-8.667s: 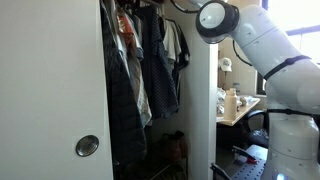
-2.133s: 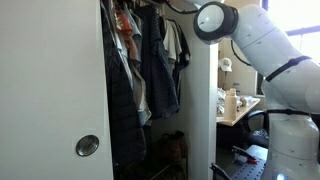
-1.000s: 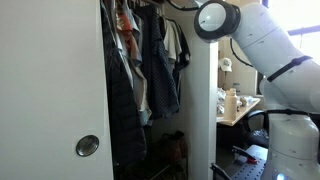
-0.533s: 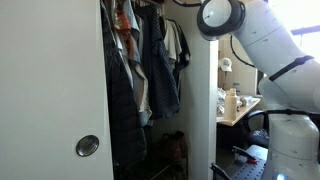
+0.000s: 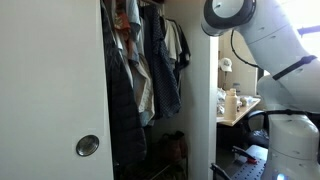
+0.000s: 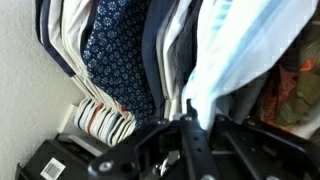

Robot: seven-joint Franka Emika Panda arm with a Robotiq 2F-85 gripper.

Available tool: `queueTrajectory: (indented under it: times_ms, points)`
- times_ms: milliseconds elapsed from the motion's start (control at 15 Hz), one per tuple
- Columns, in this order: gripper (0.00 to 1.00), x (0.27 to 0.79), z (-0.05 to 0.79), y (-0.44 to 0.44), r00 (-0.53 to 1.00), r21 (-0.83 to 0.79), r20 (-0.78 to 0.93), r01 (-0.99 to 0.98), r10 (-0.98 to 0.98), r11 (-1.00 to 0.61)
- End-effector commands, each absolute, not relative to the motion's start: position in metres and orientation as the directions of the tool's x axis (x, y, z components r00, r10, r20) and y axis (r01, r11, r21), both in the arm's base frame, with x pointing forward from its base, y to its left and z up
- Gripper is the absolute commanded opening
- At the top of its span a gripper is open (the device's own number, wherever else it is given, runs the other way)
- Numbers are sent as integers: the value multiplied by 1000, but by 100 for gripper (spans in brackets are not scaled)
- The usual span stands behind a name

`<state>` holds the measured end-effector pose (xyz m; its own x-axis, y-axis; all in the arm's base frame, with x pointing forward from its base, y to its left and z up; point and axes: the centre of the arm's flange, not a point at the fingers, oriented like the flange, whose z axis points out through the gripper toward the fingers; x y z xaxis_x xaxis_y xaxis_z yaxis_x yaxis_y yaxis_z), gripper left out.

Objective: Remove the striped blue shirt from the rail then place it back on the rail

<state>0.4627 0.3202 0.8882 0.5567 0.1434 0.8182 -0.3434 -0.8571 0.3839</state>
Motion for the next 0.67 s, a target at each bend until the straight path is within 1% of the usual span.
queueTrajectory:
  times_ms: [0, 333, 600]
  points:
    - [3, 401, 847, 293, 577, 382, 810, -389, 101, -838]
    - [3, 369, 840, 309, 622, 388, 782, -436, 40, -812]
    - [3, 337, 833, 331, 605, 368, 797, -490, -4, -790]
